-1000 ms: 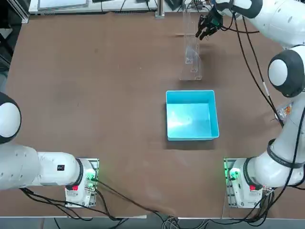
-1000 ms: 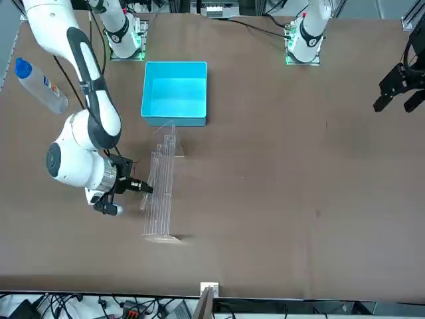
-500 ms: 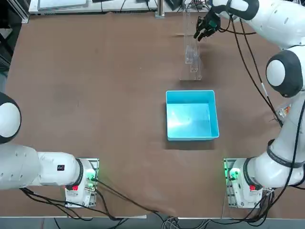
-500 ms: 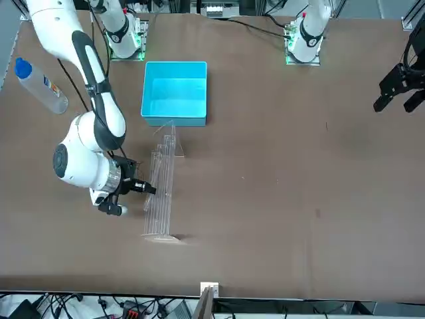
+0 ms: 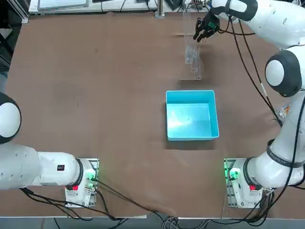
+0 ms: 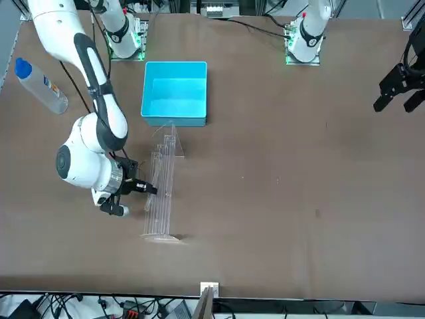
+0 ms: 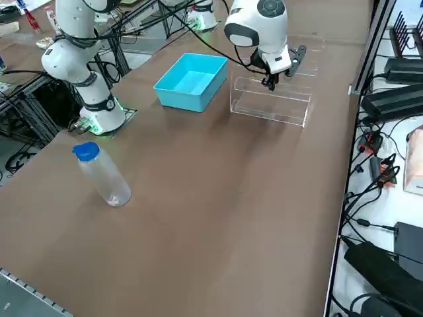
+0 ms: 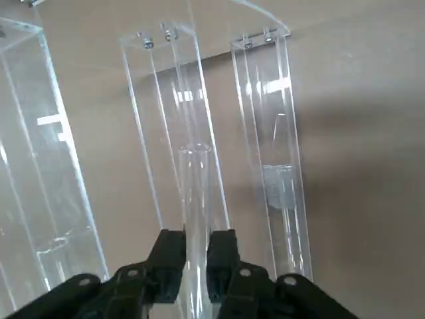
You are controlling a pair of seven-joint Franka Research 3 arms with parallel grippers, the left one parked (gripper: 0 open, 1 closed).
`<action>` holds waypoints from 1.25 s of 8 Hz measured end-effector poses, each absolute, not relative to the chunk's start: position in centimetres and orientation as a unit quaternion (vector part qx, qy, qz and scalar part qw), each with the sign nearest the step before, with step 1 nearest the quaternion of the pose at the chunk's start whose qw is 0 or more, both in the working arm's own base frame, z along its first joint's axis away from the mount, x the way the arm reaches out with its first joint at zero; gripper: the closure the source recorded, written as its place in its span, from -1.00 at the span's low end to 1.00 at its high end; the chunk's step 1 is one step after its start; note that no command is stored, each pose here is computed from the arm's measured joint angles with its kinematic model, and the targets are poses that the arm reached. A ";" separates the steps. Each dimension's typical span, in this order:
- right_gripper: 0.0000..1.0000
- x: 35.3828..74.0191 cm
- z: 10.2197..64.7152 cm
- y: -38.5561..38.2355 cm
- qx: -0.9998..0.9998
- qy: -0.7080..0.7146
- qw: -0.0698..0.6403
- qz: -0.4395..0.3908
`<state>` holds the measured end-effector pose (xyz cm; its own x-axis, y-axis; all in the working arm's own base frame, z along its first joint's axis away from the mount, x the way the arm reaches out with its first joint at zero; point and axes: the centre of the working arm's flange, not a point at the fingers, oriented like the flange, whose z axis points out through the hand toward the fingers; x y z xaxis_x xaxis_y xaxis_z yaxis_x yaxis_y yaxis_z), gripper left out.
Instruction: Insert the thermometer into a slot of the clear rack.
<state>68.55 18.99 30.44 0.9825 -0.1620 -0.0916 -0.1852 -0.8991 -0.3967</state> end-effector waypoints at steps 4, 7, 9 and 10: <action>0.18 68.4 30.4 19.4 -0.974 0.086 0.206 0.028; -0.39 68.4 30.4 19.5 -0.975 0.085 0.206 0.027; -1.00 68.6 30.6 19.3 -0.975 0.084 0.203 0.024; -1.00 68.8 30.9 18.8 -0.978 0.080 0.194 0.018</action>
<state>68.75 18.75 30.89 0.9866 -0.1497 -0.0654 -0.1633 -0.9119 -0.3766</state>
